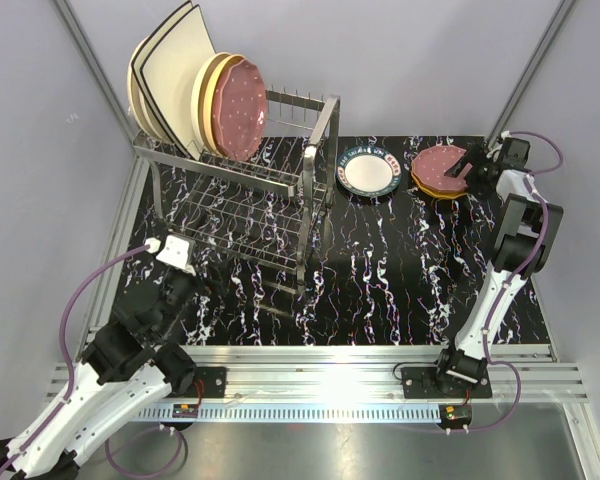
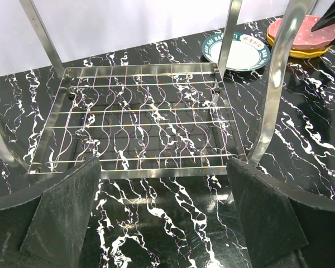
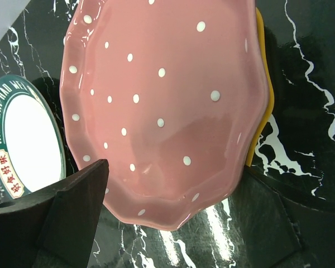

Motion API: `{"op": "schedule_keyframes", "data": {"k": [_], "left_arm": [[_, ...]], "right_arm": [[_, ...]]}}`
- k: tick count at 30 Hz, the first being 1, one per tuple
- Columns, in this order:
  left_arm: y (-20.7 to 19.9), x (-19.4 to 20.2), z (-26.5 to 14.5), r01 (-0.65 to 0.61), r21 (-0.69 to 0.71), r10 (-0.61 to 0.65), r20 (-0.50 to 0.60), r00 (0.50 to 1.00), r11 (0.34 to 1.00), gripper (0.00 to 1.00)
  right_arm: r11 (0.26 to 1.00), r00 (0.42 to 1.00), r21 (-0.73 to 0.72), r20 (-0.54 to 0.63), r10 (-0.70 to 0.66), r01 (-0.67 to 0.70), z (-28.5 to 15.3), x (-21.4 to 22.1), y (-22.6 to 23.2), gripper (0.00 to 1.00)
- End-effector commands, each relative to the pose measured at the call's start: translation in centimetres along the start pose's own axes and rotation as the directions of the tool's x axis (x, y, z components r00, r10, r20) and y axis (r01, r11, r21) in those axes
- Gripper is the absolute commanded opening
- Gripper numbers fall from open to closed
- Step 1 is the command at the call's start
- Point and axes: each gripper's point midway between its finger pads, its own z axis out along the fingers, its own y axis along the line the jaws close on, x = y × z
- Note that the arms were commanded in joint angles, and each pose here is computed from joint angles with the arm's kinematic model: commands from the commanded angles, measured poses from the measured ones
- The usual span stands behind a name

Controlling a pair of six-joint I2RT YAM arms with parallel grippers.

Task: Unload the plates from the dish rack
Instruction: Place the plate on the table

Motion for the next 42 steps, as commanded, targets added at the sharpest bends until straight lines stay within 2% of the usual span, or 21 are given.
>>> {"op": "schedule_keyframes", "data": {"k": [1,20,32,38,42], "left_arm": [[0.2,-1.2,-0.1,0.008,-0.004,-0.008,0.049,0.999,1.000,0.99],[0.1,-1.6,-0.4,0.015,0.003,-0.015,0.066,0.998,1.000,0.99],[0.2,-1.7,-0.4,0.018,-0.003,-0.018,0.068,0.998,1.000,0.99],[0.4,-1.8,-0.4,0.024,-0.016,-0.023,0.067,0.998,1.000,0.99],[0.5,-1.8,-0.4,0.028,-0.022,-0.027,0.064,0.998,0.999,0.99]], "right_arm": [[0.997,0.994,0.037,0.074,-0.075,0.073,-2.4,-3.0,0.9,0.95],[0.994,0.992,0.066,0.083,-0.096,0.091,-4.5,-3.1,1.2,0.95],[0.972,0.964,0.038,0.122,-0.237,0.234,-9.2,-2.8,3.2,0.96],[0.948,0.945,-0.026,0.100,-0.312,0.316,-12.0,-1.1,4.8,0.97],[0.913,0.924,-0.149,0.103,-0.367,0.379,-14.3,1.0,7.1,0.97]]}}
